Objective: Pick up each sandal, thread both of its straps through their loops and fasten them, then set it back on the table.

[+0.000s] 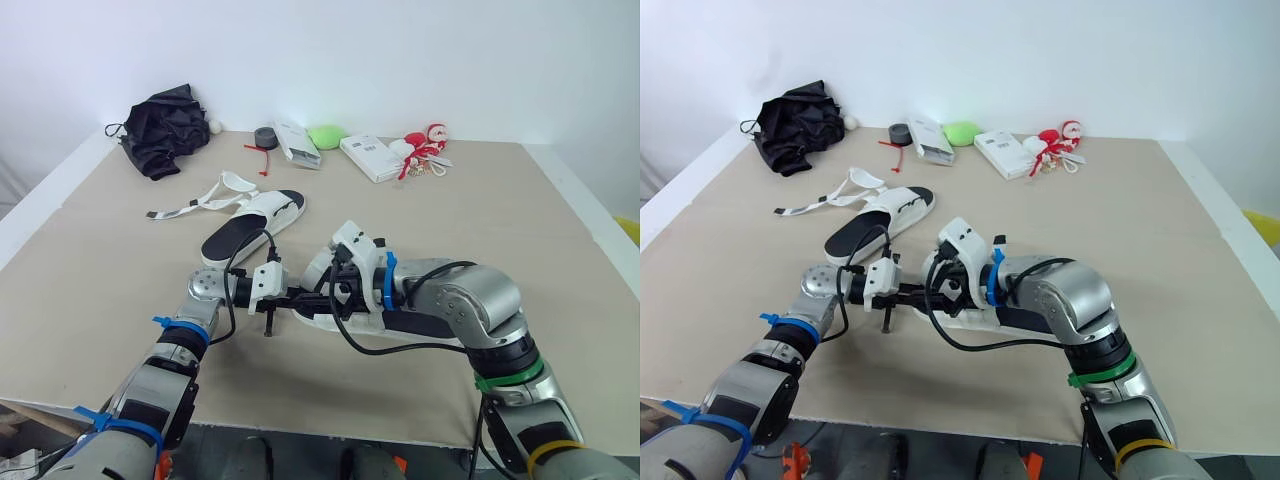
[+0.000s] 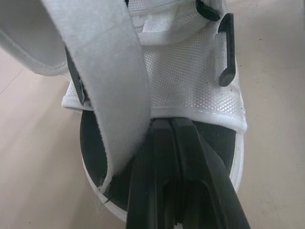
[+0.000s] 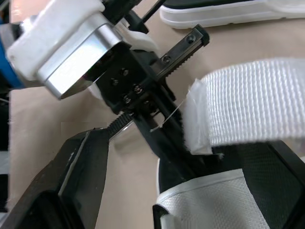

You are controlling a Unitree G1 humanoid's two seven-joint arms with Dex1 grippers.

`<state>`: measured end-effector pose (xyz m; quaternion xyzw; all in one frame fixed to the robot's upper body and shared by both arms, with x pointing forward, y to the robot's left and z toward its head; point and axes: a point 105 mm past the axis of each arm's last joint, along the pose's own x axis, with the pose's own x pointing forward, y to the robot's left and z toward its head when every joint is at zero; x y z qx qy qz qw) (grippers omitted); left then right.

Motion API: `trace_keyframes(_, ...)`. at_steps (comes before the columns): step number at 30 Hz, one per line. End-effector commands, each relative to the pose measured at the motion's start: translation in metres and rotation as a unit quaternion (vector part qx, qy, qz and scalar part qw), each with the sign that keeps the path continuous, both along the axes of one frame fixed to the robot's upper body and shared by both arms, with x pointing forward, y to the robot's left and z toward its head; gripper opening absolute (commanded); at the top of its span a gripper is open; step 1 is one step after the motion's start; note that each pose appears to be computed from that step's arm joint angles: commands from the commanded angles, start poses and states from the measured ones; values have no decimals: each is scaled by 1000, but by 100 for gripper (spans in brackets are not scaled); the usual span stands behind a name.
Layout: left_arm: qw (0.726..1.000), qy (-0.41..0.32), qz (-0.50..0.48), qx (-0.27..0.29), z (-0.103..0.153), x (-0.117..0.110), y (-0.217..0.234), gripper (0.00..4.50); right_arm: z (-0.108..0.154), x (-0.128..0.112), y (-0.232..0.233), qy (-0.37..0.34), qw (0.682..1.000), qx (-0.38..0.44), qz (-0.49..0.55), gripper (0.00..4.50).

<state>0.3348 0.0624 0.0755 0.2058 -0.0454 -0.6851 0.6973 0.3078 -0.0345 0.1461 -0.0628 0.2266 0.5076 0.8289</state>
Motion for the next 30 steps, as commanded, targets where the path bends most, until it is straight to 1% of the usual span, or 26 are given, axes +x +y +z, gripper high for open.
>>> trace_keyframes(1,990,111,7,88,-60,-23,16,0,12,3,3,-36,999,17,-9,441)
trace_keyframes(2,990,110,7,88,-60,-23,16,0,12,4,4,-38,999,18,-12,441)
trace_keyframes(3,990,110,7,88,-60,-22,16,0,12,5,4,-39,999,18,-13,402)
trace_keyframes(4,990,110,7,88,-60,-22,15,0,11,6,5,-41,999,19,-14,386)
trace_keyframes(5,990,110,7,87,-60,-22,15,0,11,6,5,-42,999,21,-15,350)
trace_keyframes(12,990,110,11,88,-61,-22,17,0,10,-2,7,-44,999,29,10,23)
trace_keyframes(13,990,110,11,88,-61,-22,18,0,11,-2,6,-43,999,29,13,5)
trace_keyframes(16,990,109,12,88,-60,-22,18,0,11,-3,1,-39,999,21,22,5)
trace_keyframes(18,990,110,11,88,-60,-22,18,0,12,-4,-5,-22,999,16,28,5)
trace_keyframes(19,990,109,11,88,-60,-22,17,0,15,-3,-12,3,999,16,30,5)
trace_keyframes(22,990,110,9,88,-60,-22,17,0,34,2,-29,63,996,58,32,5)
trace_keyframes(24,990,110,9,88,-60,-22,16,0,42,6,-34,78,994,77,28,5)
trace_keyframes(28,990,110,9,88,-60,-22,16,0,54,17,-51,130,987,98,12,5)
trace_keyframes(30,990,111,9,88,-61,-22,16,0,57,16,-53,140,985,98,20,5)
